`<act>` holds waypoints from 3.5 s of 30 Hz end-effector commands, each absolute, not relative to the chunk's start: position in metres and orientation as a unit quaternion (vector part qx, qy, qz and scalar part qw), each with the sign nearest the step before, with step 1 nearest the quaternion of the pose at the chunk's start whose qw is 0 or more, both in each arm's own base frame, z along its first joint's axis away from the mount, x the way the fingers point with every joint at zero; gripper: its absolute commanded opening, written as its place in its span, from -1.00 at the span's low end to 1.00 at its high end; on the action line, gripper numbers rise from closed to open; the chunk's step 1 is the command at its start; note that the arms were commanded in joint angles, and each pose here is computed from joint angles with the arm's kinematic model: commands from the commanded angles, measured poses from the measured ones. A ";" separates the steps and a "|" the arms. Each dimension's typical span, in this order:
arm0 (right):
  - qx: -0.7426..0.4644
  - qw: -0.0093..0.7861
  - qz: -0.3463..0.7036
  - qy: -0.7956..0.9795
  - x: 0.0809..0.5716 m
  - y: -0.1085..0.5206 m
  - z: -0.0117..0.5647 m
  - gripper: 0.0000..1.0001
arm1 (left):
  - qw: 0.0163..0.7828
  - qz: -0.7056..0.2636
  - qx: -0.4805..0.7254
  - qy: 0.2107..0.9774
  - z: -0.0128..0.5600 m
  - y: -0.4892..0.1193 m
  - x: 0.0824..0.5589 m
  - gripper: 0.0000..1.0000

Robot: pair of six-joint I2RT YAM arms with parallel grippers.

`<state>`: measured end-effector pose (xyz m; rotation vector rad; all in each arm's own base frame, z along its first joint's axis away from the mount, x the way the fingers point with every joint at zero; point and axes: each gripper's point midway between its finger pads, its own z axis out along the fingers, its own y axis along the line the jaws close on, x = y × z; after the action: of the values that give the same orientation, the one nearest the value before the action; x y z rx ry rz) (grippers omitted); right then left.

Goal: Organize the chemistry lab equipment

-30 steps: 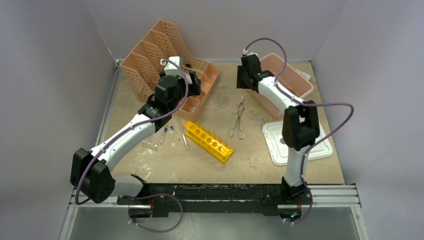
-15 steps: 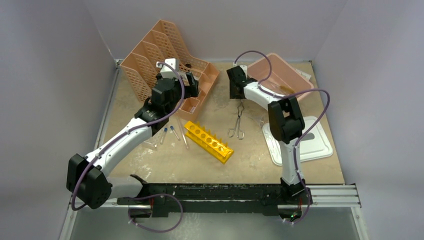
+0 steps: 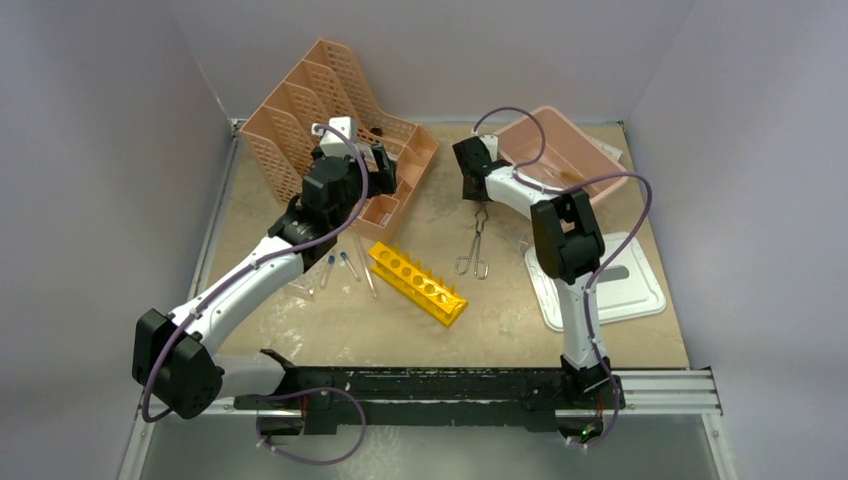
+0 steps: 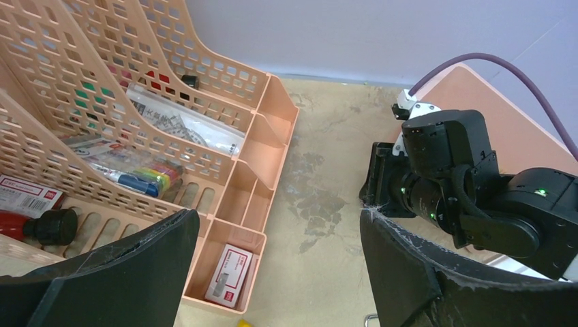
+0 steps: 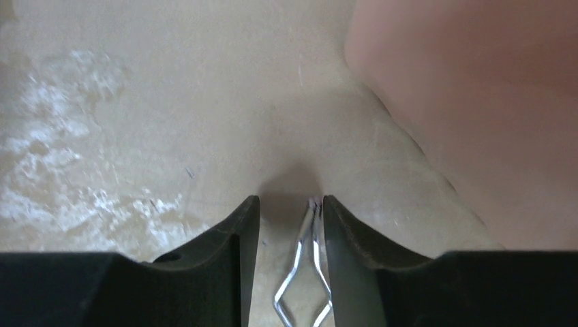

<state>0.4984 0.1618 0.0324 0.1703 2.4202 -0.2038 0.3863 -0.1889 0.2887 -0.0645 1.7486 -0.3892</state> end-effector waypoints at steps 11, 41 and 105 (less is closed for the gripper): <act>0.067 0.348 -0.075 0.932 0.499 0.162 0.010 -0.55 | 0.631 -0.183 -0.036 0.753 0.302 -0.188 0.382 0.74; 0.001 0.473 0.085 0.877 0.508 0.188 0.173 -1.00 | 0.549 -0.368 0.035 0.750 0.248 -0.313 0.412 0.71; -0.202 0.380 0.324 0.842 0.400 0.236 0.191 0.33 | 0.515 -0.468 -0.046 0.716 0.291 -0.362 0.452 -1.00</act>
<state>0.4065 0.2068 0.1885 -0.3688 2.1437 0.7112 0.4450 -0.3616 0.2227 -0.0622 1.8843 -1.0299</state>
